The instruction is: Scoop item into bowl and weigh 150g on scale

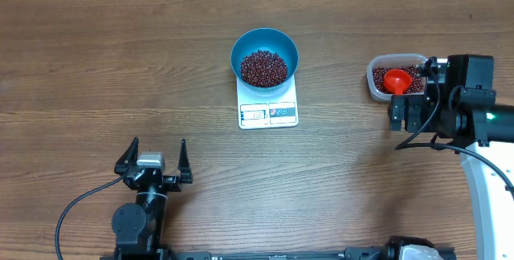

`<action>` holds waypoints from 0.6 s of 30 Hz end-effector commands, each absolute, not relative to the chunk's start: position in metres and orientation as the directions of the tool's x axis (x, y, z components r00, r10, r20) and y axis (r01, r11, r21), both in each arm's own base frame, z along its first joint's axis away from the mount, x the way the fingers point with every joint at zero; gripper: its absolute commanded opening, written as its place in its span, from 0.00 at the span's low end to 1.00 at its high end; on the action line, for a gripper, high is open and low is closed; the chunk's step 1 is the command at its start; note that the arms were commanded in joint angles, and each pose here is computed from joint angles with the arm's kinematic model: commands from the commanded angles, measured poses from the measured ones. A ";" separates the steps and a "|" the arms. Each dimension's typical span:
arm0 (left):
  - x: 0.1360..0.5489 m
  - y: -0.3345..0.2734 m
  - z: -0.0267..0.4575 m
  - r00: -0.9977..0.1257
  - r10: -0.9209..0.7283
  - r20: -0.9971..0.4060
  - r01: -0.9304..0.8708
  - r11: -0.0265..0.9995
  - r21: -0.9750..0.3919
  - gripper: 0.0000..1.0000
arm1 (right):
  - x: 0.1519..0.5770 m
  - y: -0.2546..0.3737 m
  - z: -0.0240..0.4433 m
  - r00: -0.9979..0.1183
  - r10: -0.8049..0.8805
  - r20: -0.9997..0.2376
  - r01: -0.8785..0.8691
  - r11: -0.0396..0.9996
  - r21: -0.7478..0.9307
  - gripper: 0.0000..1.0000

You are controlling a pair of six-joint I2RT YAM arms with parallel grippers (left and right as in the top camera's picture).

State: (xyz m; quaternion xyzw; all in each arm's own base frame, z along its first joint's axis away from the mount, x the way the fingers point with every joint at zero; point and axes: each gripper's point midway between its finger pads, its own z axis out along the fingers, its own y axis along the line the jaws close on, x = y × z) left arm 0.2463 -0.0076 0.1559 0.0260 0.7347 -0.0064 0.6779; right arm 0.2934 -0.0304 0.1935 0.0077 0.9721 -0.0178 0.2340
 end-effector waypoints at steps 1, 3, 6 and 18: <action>0.246 -0.007 0.157 -0.072 0.045 -0.996 0.049 0.998 0.041 1.00 | 0.299 -0.032 0.205 -0.872 -0.002 -0.489 0.022 0.999 -0.044 1.00; 0.246 -0.007 0.157 -0.072 0.045 -0.996 0.049 0.998 0.041 1.00 | 0.301 -0.032 0.209 -0.859 -0.004 -0.511 0.023 0.999 -0.045 1.00; 0.246 -0.007 0.156 -0.072 0.045 -0.996 0.049 0.998 0.041 1.00 | 0.312 -0.024 0.222 -0.794 -0.010 -0.608 -0.001 1.000 -0.015 1.00; 0.246 -0.007 0.157 -0.072 0.045 -0.996 0.049 0.998 0.041 1.00 | 0.315 0.009 0.293 -0.271 -0.058 -0.961 -0.158 0.987 -0.015 1.00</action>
